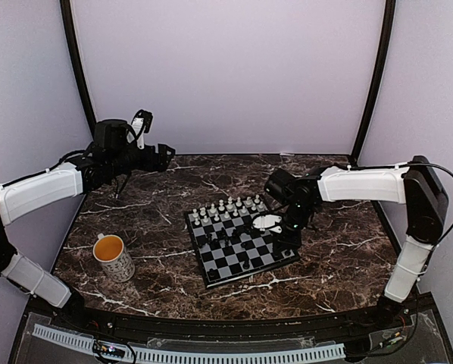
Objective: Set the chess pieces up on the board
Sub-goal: Place the knight at b8.
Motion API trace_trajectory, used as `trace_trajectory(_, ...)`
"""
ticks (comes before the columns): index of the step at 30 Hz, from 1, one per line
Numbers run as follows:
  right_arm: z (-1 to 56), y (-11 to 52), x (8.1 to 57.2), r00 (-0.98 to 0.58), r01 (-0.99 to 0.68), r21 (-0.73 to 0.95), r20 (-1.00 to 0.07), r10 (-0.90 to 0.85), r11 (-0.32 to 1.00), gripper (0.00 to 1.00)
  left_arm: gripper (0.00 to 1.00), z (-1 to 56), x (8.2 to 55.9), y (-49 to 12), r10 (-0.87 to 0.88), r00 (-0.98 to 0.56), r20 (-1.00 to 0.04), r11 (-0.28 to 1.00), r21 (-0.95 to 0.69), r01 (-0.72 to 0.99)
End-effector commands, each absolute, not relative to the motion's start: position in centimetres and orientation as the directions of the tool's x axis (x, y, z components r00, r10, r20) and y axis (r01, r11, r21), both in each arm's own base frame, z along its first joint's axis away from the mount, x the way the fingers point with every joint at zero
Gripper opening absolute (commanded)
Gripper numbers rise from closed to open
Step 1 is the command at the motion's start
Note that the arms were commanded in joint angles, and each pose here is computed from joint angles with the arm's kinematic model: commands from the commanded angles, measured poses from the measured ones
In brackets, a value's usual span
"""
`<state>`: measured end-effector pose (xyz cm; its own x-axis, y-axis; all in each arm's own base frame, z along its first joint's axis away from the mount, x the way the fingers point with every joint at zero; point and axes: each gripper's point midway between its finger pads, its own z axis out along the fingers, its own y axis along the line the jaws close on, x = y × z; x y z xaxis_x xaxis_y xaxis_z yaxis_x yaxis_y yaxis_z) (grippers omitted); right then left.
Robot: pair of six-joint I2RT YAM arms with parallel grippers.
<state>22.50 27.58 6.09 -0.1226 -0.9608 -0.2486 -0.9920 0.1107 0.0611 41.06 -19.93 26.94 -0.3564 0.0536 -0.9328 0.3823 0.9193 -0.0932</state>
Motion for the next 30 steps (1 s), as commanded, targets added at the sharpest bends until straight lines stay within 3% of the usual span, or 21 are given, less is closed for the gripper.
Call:
trace_trajectory(1,5.3,27.3,22.2,-0.132,-0.990,0.081,-0.236,-0.963,0.116,0.08,0.96,28.1,41.0,-20.4,0.050,-0.333,-0.941,0.911,-0.094,0.402)
trace_trajectory(13,4.4,26.8,22.1,-0.139,-0.989,0.086,-0.202,-0.969,0.124,0.11,0.95,28.2,40.8,-20.6,0.051,-0.332,-0.942,0.909,-0.094,0.406)
trace_trajectory(26,6.1,26.9,22.2,-0.134,-0.990,0.074,-0.219,-0.966,0.121,0.27,0.96,28.1,40.8,-20.8,0.054,-0.332,-0.942,0.907,-0.092,0.410)
trace_trajectory(30,8.5,27.9,22.7,-0.122,-0.992,0.068,-0.274,-0.954,0.107,0.32,0.96,28.1,40.8,-20.8,0.055,-0.334,-0.941,0.907,-0.093,0.411)
